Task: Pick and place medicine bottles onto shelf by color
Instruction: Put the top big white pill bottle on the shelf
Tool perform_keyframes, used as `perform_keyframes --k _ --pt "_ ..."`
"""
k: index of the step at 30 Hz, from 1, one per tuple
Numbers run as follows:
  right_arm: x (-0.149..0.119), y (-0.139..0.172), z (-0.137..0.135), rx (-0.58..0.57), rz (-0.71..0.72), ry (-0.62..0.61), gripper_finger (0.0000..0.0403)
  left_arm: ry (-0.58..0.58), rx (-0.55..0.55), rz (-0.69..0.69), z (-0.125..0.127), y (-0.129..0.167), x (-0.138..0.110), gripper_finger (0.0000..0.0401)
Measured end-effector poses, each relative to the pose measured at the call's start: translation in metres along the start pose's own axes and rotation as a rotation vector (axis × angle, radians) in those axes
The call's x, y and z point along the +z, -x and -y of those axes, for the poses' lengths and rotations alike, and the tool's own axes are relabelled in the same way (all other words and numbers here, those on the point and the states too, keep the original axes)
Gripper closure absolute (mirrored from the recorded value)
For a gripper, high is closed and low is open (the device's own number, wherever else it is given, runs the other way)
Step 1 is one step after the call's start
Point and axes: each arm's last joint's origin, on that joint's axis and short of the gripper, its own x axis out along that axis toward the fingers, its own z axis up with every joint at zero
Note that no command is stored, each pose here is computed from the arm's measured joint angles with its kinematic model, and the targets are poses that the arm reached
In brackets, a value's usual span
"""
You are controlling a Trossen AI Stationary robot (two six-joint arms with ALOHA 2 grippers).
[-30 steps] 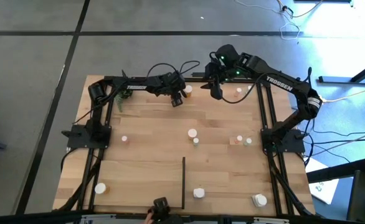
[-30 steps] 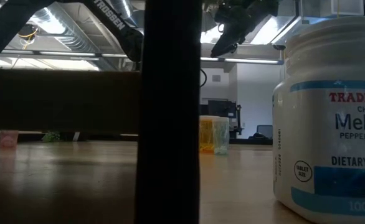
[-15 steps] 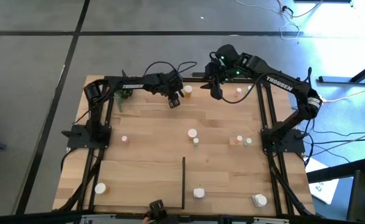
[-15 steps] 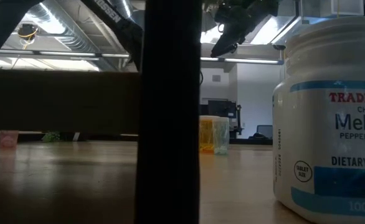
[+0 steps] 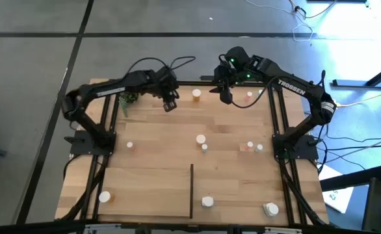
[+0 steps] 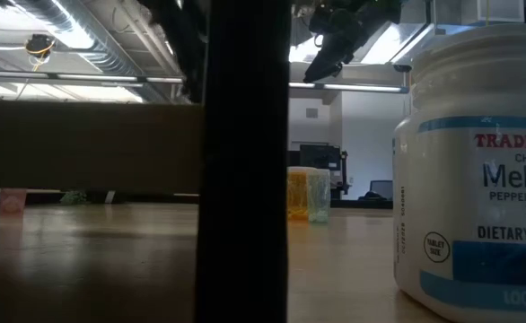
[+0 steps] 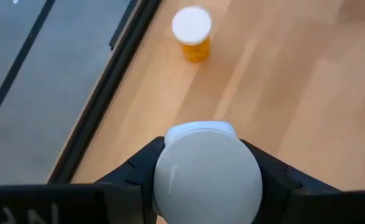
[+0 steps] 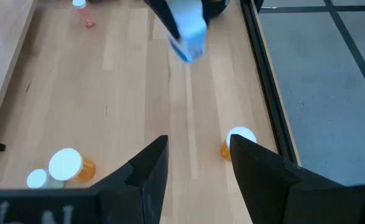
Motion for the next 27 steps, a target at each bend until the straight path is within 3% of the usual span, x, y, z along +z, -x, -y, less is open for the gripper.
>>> perform_keyframes --k 10,18,27 --pt "0.002 0.000 -0.005 0.169 0.074 0.055 0.0228 0.111 -0.097 0.071 0.037 0.080 -0.023 0.0242" --pt "0.001 0.001 -0.010 0.294 0.113 0.094 0.0228 0.086 -0.197 0.020 0.083 0.104 -0.042 0.0241" --pt "0.008 -0.001 -0.029 0.509 0.191 0.118 0.0228 0.057 -0.303 -0.070 0.136 0.128 -0.072 0.0241"
